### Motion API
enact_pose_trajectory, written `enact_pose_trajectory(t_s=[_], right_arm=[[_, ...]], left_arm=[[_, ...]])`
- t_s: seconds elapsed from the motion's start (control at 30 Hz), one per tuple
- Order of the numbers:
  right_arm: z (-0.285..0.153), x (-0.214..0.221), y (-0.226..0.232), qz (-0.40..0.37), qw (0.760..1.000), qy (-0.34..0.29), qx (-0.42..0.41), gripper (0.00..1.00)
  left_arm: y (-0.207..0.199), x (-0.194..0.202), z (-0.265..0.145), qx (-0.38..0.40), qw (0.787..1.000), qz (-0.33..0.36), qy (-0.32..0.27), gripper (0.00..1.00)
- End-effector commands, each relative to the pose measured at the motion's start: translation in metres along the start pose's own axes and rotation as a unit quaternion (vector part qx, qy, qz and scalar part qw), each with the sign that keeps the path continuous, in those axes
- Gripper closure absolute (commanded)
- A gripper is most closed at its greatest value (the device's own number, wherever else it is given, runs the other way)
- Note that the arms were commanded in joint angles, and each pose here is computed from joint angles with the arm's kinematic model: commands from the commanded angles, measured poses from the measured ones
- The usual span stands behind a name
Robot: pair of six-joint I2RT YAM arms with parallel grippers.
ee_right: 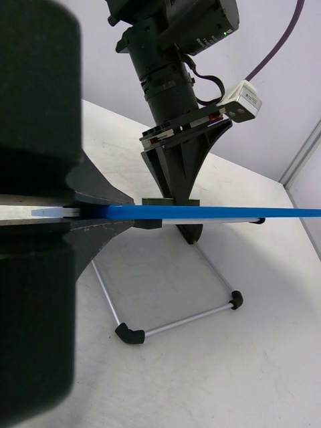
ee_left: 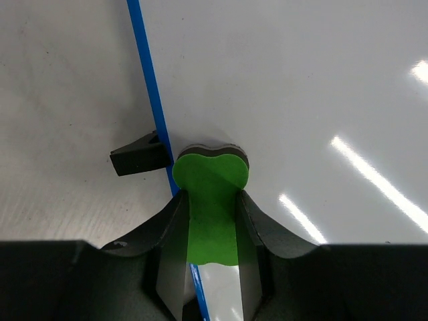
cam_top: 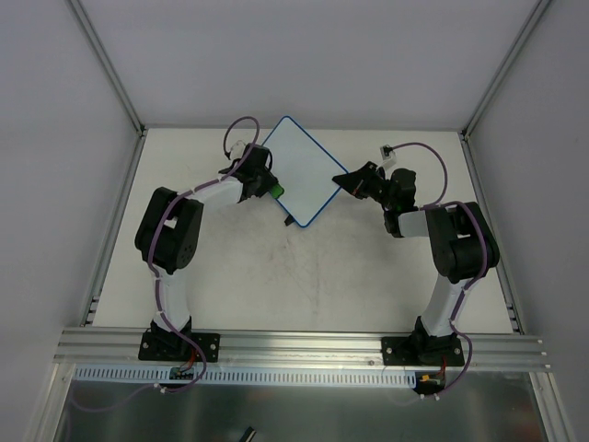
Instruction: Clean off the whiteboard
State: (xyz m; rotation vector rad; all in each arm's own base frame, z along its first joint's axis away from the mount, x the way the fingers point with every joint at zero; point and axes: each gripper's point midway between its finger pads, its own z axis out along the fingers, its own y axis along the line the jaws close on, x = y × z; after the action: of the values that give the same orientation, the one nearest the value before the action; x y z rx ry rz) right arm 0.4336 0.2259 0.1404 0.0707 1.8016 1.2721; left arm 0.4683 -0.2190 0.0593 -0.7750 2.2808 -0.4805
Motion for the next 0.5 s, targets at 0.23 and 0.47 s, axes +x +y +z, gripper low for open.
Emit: enact_pose_trajectory(t_s=[0.23,0.47], right_arm=[[0.005,0.0,0.034,-0.022,0.998,0.01,-0.064,1.0],[0.005,0.0,0.033,-0.02,0.998,0.011,-0.064,1.0]], left_arm=[[0.031,0.045,0.01,-0.067,0.991,0.106,0.055,1.0],[-0.024,0.043,-0.008,-0.022,0.975,0.222,0.0,1.0]])
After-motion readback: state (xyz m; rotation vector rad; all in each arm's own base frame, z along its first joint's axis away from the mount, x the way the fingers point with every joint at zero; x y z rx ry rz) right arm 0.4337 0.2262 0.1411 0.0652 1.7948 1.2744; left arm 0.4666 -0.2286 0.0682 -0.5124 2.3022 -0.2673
